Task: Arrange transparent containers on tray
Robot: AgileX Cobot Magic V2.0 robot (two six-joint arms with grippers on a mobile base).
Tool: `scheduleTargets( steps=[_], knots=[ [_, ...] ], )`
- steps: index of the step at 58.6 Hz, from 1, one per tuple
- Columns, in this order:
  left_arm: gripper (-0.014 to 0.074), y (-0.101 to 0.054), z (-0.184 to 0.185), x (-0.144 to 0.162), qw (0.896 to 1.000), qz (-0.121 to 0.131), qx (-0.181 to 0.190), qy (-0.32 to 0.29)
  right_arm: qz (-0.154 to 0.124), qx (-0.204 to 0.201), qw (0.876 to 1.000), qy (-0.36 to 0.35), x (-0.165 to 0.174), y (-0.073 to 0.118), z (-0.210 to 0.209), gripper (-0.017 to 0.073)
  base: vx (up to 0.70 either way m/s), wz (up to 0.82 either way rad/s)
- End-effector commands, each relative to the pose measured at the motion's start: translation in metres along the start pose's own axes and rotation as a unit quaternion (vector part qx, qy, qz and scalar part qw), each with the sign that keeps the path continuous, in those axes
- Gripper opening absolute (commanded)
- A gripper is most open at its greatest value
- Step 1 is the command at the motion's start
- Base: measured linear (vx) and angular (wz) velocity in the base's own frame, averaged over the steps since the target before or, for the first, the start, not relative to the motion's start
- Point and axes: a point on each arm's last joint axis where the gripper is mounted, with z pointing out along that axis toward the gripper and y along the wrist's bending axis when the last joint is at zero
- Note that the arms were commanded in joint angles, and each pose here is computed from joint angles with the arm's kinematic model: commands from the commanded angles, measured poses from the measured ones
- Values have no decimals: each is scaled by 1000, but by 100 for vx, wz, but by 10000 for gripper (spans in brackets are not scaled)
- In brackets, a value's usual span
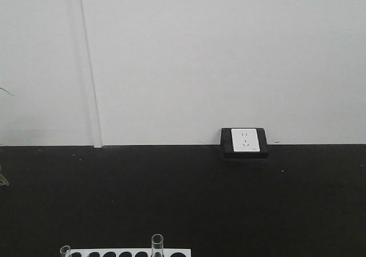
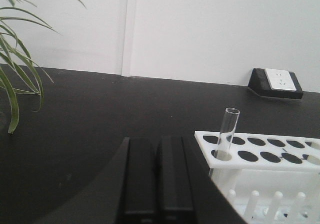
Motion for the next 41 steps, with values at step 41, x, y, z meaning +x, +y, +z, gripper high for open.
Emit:
scheduleTargets(
  steps=[41],
  knots=[
    [-8, -19, -20, -77, 975, 17, 50, -214, 36, 0, 988, -147, -89, -7, -19, -11, 0, 0]
  ],
)
